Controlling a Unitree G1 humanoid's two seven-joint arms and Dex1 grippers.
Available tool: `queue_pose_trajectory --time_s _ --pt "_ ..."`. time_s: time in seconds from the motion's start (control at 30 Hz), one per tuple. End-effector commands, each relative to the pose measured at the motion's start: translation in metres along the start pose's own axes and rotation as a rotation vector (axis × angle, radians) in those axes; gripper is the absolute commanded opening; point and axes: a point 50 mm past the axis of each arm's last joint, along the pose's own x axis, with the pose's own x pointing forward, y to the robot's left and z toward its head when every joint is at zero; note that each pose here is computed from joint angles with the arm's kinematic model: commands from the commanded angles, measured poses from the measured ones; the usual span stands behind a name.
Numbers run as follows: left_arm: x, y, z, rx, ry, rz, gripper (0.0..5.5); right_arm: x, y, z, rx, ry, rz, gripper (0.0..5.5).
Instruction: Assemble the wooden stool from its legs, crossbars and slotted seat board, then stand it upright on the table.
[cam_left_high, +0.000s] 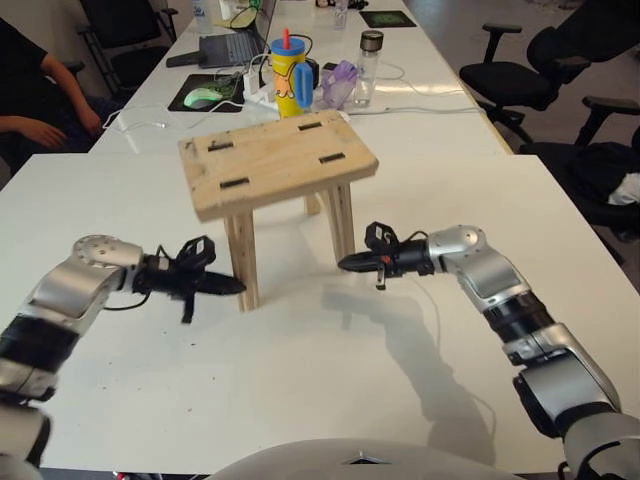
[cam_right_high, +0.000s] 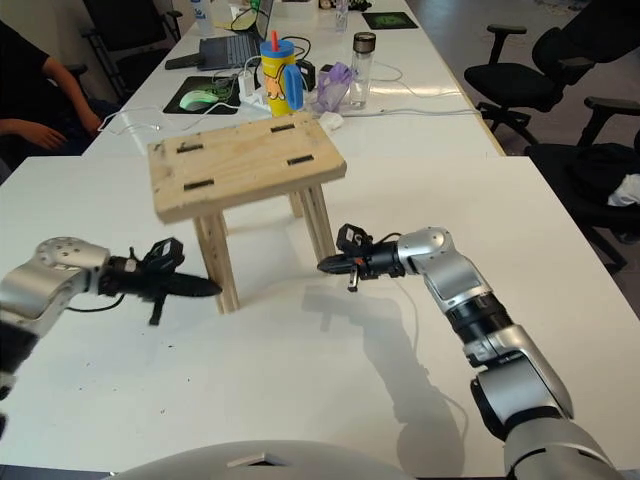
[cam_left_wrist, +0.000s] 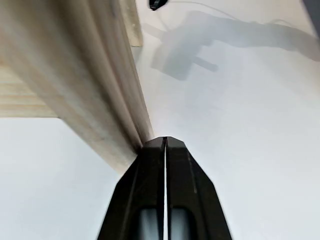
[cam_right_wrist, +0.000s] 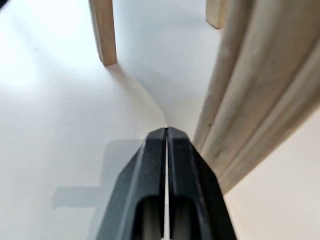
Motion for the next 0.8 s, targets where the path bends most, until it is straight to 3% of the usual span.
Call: queue_pose_trajectory --time_s 0.03,0.17,0.27,0.5,0.63,0.8 --pt "0.047 0.092 0.07 0.029 -0.058 0.861 0.01 0.042 -0.064 0.063 -0.144 -0.02 -0.55 0.0" --pt "0.023 0.103 0.07 0.019 -0.057 1.022 0.01 0.047 -0.066 0.075 -0.134 -0.074 -0.636 0.0" --pt "0.026 0.099 0.056 0.002 -0.1 0.985 0.01 0.046 -0.063 0.064 -0.094 -0.118 -0.617 0.0" --pt "0.06 0.037 0.0 -0.052 -0.379 0.79 0.01 0.016 -0.054 -0.002 0.098 -0.227 -0.644 0.0" --pt "0.07 0.014 0.015 -0.126 -0.606 0.727 0.01 -0.007 -0.051 -0.016 0.244 -0.391 -0.746 0.0" --pt "0.079 0.019 0.049 -0.227 -0.785 0.713 0.01 -0.015 -0.054 -0.006 0.371 -0.513 -0.825 0.0"
